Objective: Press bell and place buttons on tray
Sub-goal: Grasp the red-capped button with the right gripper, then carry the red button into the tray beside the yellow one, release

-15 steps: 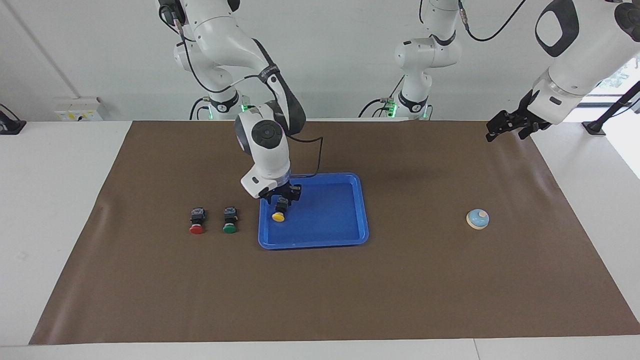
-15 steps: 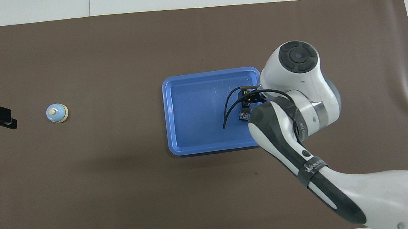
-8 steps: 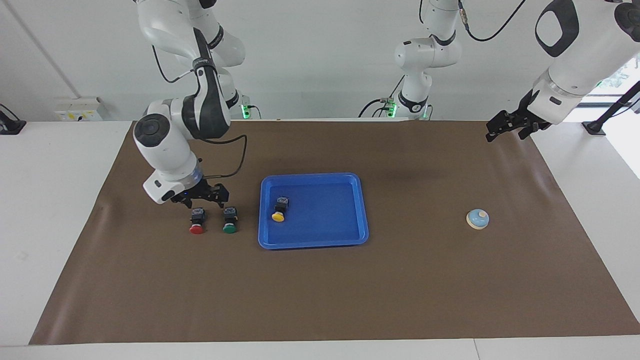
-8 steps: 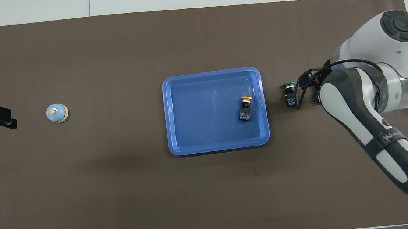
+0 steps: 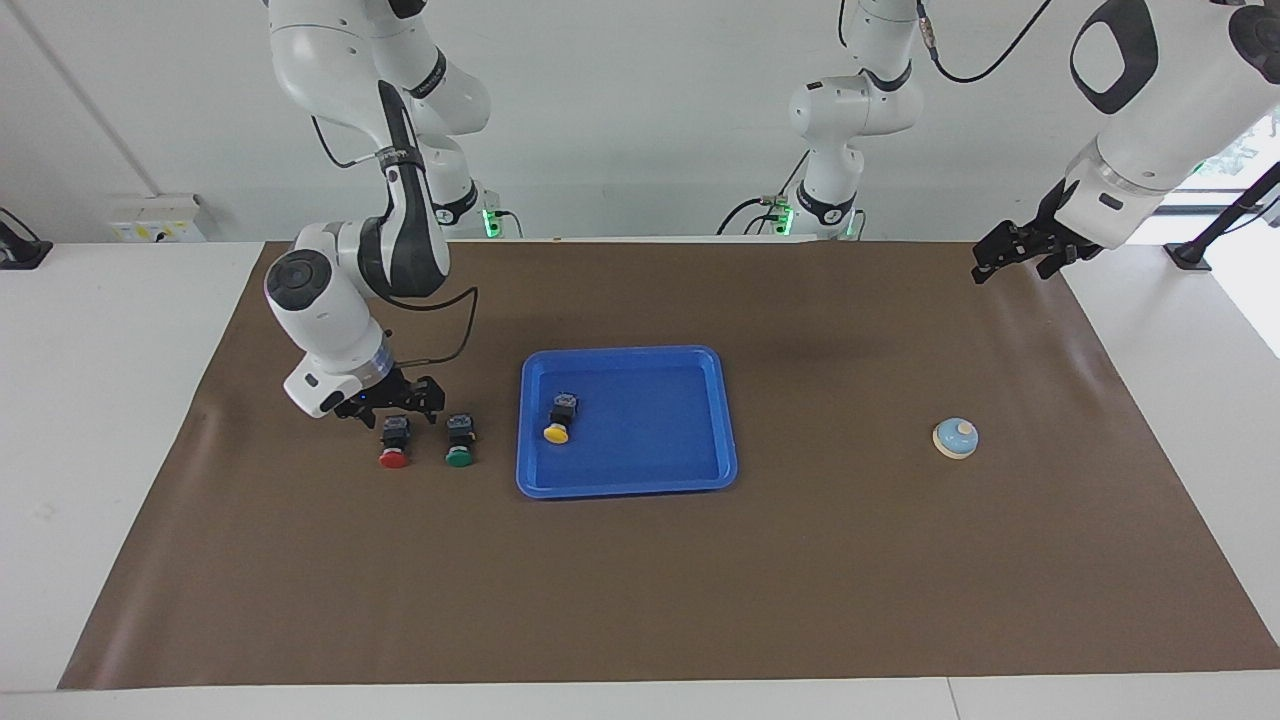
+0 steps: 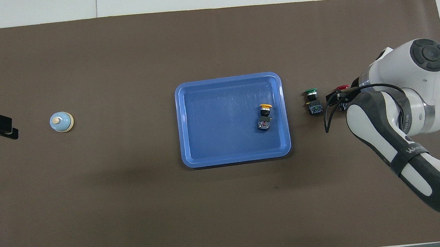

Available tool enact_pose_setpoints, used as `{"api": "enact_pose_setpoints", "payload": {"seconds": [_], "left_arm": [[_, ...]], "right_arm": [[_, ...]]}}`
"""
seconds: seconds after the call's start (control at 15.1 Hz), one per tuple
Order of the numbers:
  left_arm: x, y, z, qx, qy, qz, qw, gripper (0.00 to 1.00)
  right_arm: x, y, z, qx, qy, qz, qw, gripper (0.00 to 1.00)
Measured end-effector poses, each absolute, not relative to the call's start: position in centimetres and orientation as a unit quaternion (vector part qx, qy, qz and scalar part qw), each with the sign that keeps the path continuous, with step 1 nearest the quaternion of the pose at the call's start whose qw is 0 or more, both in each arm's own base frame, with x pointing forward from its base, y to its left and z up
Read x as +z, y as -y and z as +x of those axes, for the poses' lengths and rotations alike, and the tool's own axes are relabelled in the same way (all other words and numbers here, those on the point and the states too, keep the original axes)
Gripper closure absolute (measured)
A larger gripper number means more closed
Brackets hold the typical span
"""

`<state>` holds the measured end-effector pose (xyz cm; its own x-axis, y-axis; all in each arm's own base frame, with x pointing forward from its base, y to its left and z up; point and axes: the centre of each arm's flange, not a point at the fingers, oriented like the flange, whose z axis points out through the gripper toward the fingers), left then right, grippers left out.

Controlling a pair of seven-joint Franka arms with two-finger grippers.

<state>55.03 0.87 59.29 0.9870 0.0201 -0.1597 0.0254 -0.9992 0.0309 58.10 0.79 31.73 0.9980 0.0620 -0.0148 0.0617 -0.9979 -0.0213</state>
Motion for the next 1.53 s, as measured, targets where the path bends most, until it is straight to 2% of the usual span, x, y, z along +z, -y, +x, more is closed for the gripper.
{"api": "enact_pose_setpoints", "payload": {"seconds": [0.2,0.27,0.53,0.6,0.86,1.0,1.19,1.53], "left_arm": [[59.3,-0.9,55.0,-0.080,-0.011,0.997,0.016,0.00],[59.3,-0.9,55.0,-0.080,-0.011,0.997,0.016,0.00],[59.3,-0.9,55.0,-0.080,-0.011,0.997,0.016,0.00],[59.3,-0.9,55.0,-0.080,-0.011,0.997,0.016,0.00],[59.3,-0.9,55.0,-0.080,-0.011,0.997,0.016,0.00],[59.3,-0.9,55.0,-0.080,-0.011,0.997,0.016,0.00],[59.3,-0.9,55.0,-0.080,-0.011,0.997,0.016,0.00],[59.3,-0.9,55.0,-0.080,-0.011,0.997,0.016,0.00]], "right_arm": [[30.5,0.5,57.5,0.001,0.034,-0.999,0.010,0.00],[30.4,0.7,57.4,0.003,0.034,-0.999,0.010,0.07],[30.2,0.6,57.3,0.004,0.035,-0.999,0.011,0.52],[30.2,0.6,57.3,0.004,0.035,-0.999,0.011,0.59],[31.2,-0.4,57.7,0.015,0.044,-0.999,0.012,0.59],[34.5,-3.0,59.0,0.034,0.051,-0.998,0.011,0.59],[39.2,-10.0,59.9,0.045,0.025,-0.999,0.005,0.59],[39.6,-23.6,57.0,0.040,-0.022,-0.999,-0.002,0.59]]}}
